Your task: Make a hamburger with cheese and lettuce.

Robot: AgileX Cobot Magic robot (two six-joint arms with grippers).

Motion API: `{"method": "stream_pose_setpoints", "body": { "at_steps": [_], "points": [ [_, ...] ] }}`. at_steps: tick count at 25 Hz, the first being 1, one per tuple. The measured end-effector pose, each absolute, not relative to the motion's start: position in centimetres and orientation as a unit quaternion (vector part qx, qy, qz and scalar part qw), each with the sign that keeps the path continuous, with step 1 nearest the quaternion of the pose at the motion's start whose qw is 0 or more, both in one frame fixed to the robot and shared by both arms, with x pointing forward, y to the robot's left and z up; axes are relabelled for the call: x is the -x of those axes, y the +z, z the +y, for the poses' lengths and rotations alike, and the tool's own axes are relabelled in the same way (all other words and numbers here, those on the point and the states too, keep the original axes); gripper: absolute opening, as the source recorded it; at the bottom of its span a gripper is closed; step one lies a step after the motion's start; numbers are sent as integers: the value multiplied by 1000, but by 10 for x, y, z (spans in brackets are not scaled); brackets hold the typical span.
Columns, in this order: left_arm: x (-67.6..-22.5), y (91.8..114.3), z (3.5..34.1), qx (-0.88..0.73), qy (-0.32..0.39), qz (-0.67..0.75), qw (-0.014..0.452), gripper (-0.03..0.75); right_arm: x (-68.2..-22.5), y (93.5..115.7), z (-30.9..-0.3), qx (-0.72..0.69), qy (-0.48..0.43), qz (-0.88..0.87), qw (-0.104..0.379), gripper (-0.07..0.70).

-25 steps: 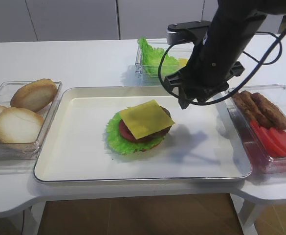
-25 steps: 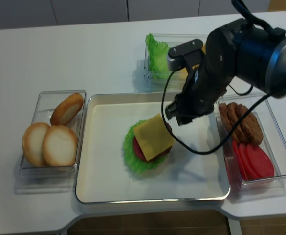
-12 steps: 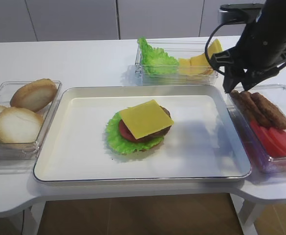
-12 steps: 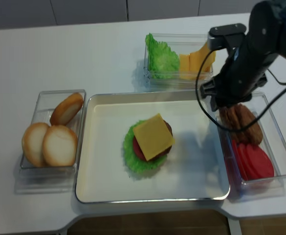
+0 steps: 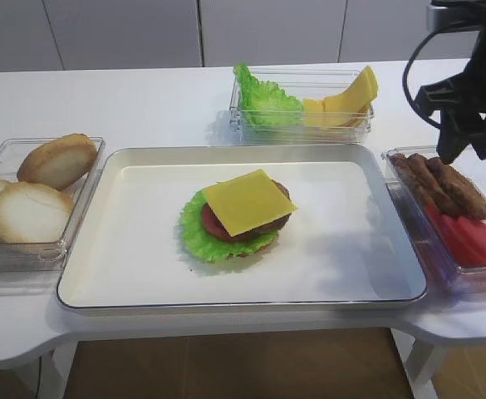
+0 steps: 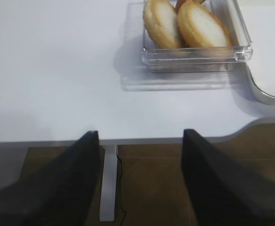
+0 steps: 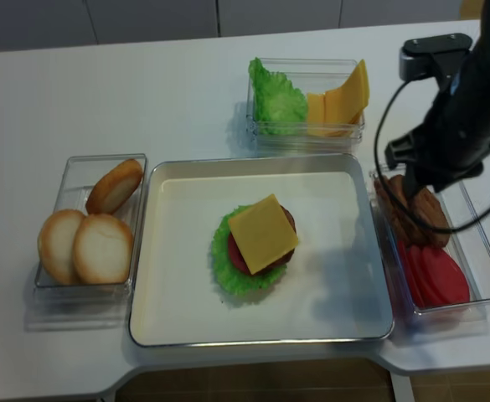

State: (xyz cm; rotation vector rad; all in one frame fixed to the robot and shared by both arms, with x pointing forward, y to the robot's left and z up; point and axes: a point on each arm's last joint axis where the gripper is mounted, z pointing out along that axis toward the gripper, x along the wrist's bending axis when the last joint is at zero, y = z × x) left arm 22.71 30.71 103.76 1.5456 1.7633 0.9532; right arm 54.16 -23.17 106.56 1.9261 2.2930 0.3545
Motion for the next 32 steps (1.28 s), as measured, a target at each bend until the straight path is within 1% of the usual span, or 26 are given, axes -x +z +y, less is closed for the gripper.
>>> {"method": "stream_pose_setpoints", "body": {
  "at_steps": [6, 10, 13, 16, 21, 26, 32],
  "points": [
    [-227, 1038, 307, -582, 359, 664, 301, 416, -500, 1067, -242, -656, 114, 743, 61, 337],
    [-227, 1038, 307, -582, 359, 664, 301, 416, -462, 1070, -247, -668, 134, 731, 53, 337],
    [-227, 1038, 307, -582, 359, 664, 301, 416, -429, 1075, -253, -670, 154, 724, 66, 337],
    [-227, 1038, 307, -582, 359, 664, 301, 416, -393, 1085, -260, -666, 189, 716, 89, 337],
    [-227, 1038, 307, -582, 359, 664, 301, 416, -340, 1095, -275, -668, 217, 700, 131, 337],
    [-227, 1038, 307, -582, 359, 664, 301, 416, -297, 1100, -287, -656, 256, 688, 178, 337],
    [-227, 1038, 307, -582, 359, 664, 301, 415, -260, 1099, -294, -637, 315, 668, 219, 337]
  ]
}}
